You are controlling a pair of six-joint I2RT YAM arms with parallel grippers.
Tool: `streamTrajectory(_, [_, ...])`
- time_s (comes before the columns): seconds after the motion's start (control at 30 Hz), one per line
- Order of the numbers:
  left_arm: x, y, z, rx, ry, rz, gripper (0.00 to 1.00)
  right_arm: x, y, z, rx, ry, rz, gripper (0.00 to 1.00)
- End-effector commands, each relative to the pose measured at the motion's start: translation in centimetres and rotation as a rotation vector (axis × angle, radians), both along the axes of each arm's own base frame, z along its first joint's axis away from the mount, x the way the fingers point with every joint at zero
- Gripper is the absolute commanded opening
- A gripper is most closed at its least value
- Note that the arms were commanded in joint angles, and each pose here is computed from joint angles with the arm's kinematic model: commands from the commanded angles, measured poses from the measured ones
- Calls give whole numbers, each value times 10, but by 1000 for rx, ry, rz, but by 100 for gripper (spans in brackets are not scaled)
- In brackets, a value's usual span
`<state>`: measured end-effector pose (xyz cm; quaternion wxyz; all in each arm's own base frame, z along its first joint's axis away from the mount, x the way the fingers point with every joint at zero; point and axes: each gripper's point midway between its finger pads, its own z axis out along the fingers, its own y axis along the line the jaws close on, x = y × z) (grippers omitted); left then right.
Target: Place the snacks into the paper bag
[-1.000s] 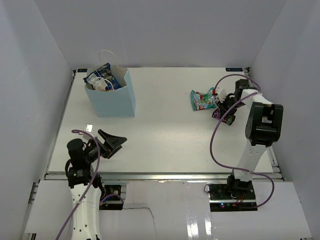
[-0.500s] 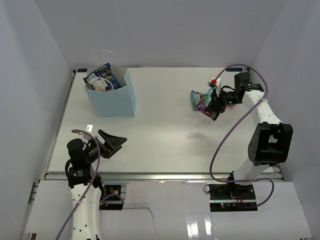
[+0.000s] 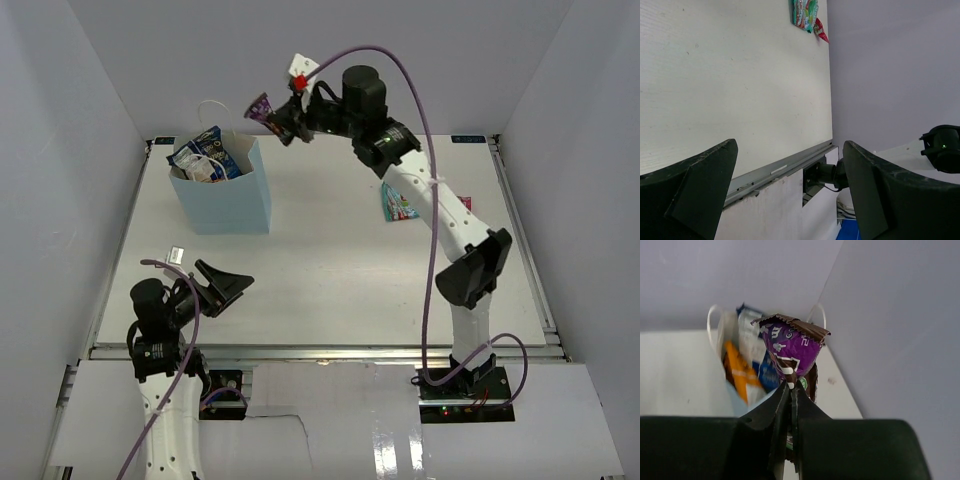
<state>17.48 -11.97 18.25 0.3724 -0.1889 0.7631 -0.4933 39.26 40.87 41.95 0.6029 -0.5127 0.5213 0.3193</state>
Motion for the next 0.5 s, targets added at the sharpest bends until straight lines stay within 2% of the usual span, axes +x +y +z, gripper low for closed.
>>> streamTrajectory(0.0, [-5,-1,14,17,-40,-9,96,28,45,39,224,-37,-136,8])
streamTrajectory(0.07, [-6,-1,14,20,-35,-7,96,32,59,40,297,-79,-161,8])
streamTrajectory(0.1, [-6,-1,15,24,-41,-6,96,24,68,58,375,-140,-143,8])
streamTrajectory(0.13, [-7,-1,15,25,-39,-6,96,29,79,47,382,-142,-149,8])
streamTrajectory(0.17, [-7,-1,14,24,-34,-7,96,30,82,57,418,-164,-165,8])
streamTrajectory(0.27, [-8,0,12,28,-29,-2,96,36,101,45,466,-167,-173,8])
streamTrajectory(0.4, [-7,0,11,34,-28,2,96,36,119,19,447,-166,-166,8])
streamTrajectory(0.43, [-7,0,11,34,-27,4,96,38,121,12,440,-153,-167,11])
streamTrajectory(0.47, [-7,1,11,36,-29,6,96,39,122,7,433,-145,-171,22])
